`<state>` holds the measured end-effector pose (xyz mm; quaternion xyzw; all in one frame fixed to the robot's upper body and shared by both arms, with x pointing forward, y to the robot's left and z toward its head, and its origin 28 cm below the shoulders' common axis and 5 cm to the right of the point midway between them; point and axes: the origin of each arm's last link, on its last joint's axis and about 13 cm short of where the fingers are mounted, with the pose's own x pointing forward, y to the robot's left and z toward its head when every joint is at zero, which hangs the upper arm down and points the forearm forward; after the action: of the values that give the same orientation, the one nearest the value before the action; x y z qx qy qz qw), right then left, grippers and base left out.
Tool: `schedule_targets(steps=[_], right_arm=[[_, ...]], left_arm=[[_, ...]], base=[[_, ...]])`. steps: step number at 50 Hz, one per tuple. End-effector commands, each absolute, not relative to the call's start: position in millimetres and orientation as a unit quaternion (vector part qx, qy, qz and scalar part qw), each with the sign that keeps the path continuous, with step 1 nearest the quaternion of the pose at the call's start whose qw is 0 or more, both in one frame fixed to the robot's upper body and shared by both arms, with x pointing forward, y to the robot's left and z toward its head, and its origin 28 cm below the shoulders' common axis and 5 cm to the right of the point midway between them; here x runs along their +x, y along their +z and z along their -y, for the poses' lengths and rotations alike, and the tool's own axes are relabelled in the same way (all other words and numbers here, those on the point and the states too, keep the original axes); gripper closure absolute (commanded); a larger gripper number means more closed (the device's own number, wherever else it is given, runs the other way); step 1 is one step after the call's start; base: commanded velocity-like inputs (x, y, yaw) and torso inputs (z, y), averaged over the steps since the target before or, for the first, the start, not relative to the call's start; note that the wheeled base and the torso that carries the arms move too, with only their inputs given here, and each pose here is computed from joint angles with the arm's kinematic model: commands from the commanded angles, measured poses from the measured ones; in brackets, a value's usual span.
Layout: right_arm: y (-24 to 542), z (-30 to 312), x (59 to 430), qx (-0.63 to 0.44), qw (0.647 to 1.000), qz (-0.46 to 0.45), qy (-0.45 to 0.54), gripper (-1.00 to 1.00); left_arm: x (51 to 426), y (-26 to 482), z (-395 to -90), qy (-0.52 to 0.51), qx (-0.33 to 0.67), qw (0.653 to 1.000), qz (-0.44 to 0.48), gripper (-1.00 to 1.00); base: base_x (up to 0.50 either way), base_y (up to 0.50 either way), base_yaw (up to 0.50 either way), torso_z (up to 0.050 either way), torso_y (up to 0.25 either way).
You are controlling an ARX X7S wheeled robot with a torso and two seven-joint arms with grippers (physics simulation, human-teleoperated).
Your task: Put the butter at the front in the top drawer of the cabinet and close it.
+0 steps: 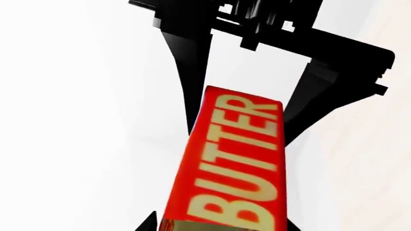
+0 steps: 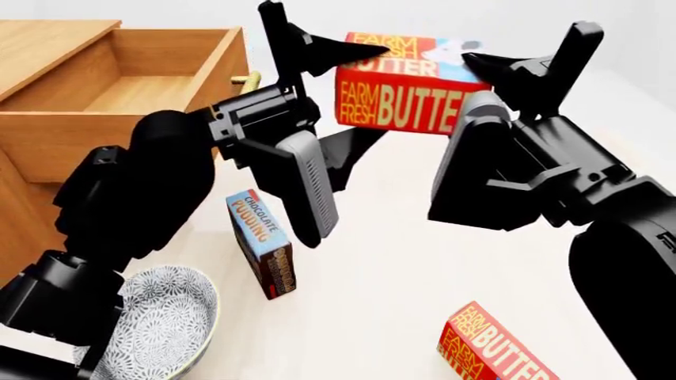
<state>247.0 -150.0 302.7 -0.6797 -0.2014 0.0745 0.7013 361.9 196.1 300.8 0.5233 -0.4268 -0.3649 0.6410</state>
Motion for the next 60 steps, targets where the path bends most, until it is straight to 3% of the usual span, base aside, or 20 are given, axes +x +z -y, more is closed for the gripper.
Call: schedule_targets(steps=[1, 10, 11, 23, 31, 39, 50, 60], right_arm=[[320.8, 146.1, 237.3, -0.682, 0.682, 0.263, 0.032, 1.00], [319.2, 147.5, 235.1, -0.683, 0.682, 0.262, 0.023, 1.00], [318.5, 147.9, 234.6, -0.687, 0.678, 0.259, 0.019, -1.00], [307.1, 157.3, 214.3, -0.685, 0.691, 0.226, -0.046, -1.00], [293.5, 168.4, 208.7, -0.661, 0.718, 0.201, -0.085, -1.00], [278.5, 174.1, 212.4, -0.585, 0.787, 0.175, -0.087, -1.00], [260.9, 179.3, 205.6, -0.503, 0.845, 0.153, -0.094, -1.00], [255.8, 173.8, 202.7, -0.332, 0.918, 0.194, -0.094, -1.00]], left_arm=[[360.9, 307.4, -192.9, -0.357, 0.491, 0.648, 0.459, 1.00], [355.1, 310.0, -192.8, -0.338, 0.485, 0.644, 0.486, 1.00], [354.0, 309.1, -193.2, -0.336, 0.484, 0.645, 0.486, 1.00], [349.6, 297.9, -200.3, -0.321, 0.482, 0.666, 0.470, 1.00], [347.4, 294.7, -199.9, -0.327, 0.441, 0.712, 0.438, 1.00], [341.2, 292.5, -198.5, -0.323, 0.386, 0.763, 0.405, 1.00], [335.7, 298.5, -196.4, -0.293, 0.338, 0.811, 0.377, 1.00], [317.8, 317.8, -187.8, -0.258, 0.220, 0.886, 0.315, 1.00]], base=[[0.00, 0.00, 0.00, 0.000, 0.000], [0.00, 0.00, 0.00, 0.000, 0.001], [0.00, 0.00, 0.00, 0.000, 0.000], [0.00, 0.00, 0.00, 0.001, 0.001], [0.00, 0.00, 0.00, 0.000, 0.001], [0.00, 0.00, 0.00, 0.000, 0.001], [0.00, 0.00, 0.00, 0.001, 0.001], [0.00, 0.00, 0.00, 0.000, 0.001]])
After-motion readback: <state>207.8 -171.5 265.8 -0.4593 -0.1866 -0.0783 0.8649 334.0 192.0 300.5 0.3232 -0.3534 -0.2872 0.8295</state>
